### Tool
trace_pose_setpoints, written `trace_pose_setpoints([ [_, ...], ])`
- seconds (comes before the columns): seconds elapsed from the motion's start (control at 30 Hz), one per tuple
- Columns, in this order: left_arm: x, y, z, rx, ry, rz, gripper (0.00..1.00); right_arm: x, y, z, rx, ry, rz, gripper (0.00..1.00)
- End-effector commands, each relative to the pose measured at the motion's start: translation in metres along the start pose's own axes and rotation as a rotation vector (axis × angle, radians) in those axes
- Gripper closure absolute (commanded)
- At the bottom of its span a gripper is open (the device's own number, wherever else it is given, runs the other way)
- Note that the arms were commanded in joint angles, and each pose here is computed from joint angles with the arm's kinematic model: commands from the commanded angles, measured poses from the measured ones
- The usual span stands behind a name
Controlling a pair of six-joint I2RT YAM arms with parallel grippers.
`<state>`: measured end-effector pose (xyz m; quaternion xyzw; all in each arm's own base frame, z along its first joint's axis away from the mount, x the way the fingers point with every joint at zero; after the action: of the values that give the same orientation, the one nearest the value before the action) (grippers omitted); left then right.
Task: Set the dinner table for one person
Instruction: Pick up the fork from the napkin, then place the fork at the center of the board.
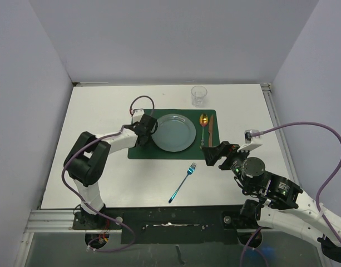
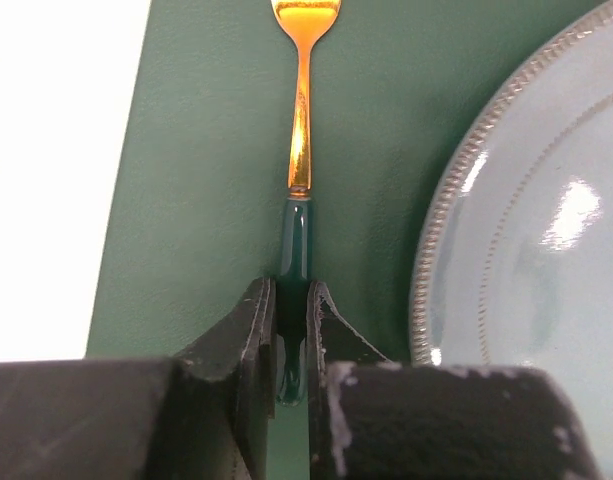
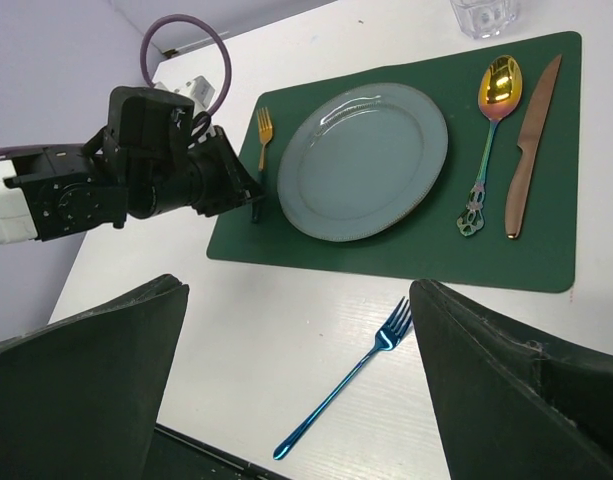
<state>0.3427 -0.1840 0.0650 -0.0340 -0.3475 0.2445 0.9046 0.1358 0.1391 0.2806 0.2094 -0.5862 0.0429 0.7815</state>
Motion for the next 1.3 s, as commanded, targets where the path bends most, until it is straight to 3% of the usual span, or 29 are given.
trace_pose_setpoints([
  [0.0,0.027,0.019,0.022,0.065,-0.117,0.061,1.00,0.010,0.001,0.002,-0.009,-0.033,-0.027,0.01],
  [0.27,0.063,0.075,0.077,0.158,-0.257,0.136,1.00,0.005,0.001,-0.003,-0.018,-0.034,-0.025,0.01],
  [0.67,0.036,0.180,0.085,0.423,-0.232,0.212,1.00,0.003,0.010,-0.013,0.000,-0.022,0.027,0.02],
  [1.1,0.051,0.214,0.099,0.515,-0.323,0.389,1.00,0.005,-0.003,0.004,0.010,-0.062,-0.017,0.02],
  [1.27,0.054,0.221,0.097,0.556,-0.285,0.412,1.00,0.011,-0.006,0.009,0.014,-0.082,-0.027,0.02],
])
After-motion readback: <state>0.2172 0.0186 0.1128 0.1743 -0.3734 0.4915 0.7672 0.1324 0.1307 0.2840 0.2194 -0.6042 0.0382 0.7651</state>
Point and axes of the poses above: each gripper's point midway between its finger pads, its own z axis back along the fingers, its own y axis along the line the jaws close on, x = y × z, the point moved 6 cm from there along z, back along the fingers, and after that the axes turned 14 degrees about z, right-handed, at the moved point
